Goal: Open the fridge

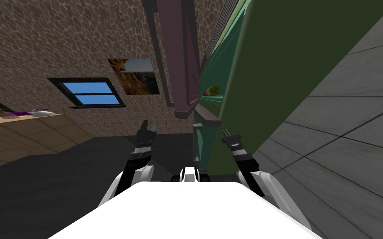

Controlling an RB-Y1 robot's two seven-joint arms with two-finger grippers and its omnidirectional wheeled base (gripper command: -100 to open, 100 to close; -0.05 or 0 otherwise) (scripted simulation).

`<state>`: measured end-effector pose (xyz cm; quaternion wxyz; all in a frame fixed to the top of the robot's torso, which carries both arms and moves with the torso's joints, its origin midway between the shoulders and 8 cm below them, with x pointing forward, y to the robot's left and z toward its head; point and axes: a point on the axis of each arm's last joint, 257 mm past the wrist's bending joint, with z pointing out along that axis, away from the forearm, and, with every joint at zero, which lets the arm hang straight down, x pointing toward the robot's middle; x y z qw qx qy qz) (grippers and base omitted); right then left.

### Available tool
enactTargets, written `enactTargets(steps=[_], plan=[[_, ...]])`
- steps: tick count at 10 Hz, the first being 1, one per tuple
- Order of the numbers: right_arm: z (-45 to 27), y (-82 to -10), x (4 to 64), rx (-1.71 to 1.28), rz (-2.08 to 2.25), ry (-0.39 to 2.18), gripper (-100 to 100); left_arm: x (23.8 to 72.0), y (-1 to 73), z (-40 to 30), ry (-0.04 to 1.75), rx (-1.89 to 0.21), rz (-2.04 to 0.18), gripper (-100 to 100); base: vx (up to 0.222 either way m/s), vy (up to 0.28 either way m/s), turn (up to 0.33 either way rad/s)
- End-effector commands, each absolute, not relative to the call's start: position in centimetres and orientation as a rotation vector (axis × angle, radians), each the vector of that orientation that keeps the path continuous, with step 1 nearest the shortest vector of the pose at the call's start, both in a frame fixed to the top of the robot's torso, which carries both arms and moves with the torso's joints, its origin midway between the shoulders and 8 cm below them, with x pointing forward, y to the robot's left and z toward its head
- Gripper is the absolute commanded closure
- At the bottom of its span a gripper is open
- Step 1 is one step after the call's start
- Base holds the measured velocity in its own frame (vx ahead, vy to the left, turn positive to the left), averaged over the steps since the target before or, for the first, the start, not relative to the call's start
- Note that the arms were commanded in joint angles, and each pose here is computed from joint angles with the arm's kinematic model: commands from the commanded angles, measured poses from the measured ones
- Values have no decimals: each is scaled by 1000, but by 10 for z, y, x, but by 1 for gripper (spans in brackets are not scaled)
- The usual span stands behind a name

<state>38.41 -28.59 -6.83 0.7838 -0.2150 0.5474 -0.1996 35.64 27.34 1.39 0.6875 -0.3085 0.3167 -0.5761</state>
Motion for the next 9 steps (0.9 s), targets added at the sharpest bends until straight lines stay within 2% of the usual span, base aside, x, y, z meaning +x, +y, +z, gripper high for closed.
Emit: enactTargets(steps=[1,9], plan=[[-69,-282,390,-568,-552,1157,-100,356,273,14,709,-691,-1290,0,56,158,-121],[-84,-300,398,-830,-911,1116,-100,356,273,14,709,-691,-1290,0,28,141,-49]])
